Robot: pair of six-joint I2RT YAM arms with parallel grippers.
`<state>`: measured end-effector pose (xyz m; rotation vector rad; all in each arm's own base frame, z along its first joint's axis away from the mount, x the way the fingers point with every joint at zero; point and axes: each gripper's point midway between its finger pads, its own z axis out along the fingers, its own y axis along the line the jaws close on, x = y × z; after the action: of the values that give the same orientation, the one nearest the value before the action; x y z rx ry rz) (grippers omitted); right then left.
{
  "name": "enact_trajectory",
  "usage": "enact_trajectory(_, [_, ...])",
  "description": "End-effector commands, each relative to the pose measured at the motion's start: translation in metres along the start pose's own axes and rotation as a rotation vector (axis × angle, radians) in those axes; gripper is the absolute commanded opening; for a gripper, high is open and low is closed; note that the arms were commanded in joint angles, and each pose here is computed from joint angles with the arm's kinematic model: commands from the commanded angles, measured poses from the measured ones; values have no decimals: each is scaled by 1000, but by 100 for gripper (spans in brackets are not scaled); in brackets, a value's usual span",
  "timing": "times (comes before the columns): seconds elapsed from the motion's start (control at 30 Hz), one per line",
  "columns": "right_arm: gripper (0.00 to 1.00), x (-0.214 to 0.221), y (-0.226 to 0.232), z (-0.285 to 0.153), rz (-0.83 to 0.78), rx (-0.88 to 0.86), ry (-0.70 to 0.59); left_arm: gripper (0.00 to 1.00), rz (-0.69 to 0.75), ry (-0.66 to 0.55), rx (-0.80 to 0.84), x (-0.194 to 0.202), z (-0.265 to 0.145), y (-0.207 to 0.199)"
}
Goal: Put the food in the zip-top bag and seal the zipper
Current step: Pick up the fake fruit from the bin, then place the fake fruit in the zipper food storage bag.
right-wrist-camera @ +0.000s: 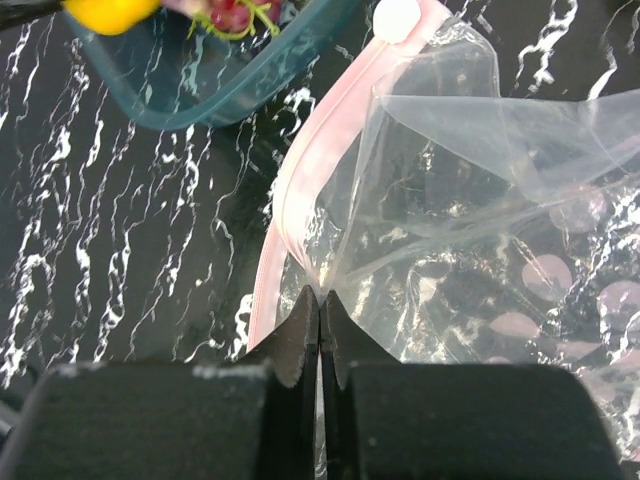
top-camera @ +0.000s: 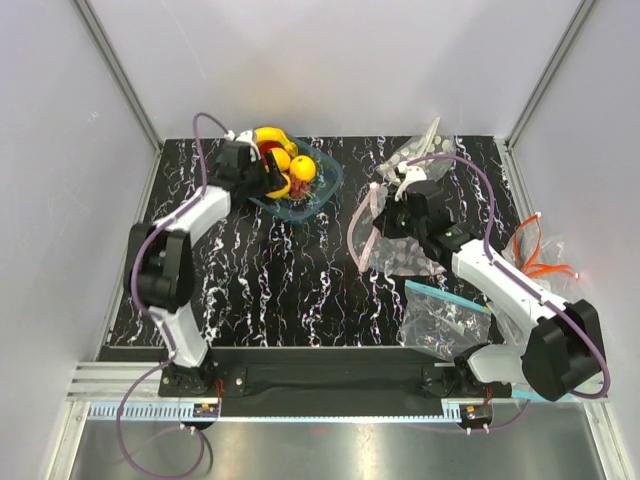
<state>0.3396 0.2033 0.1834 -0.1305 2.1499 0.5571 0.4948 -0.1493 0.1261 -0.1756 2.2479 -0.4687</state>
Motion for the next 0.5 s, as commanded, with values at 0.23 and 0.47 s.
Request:
enact_trajectory(0.23, [0, -16, 33, -23, 45, -141, 12, 42, -70, -181, 589, -3, -137, -123])
enact_trajectory(0.47, [0, -22, 47, -34, 85, -197, 8, 41, -19, -94, 740, 65, -170, -191])
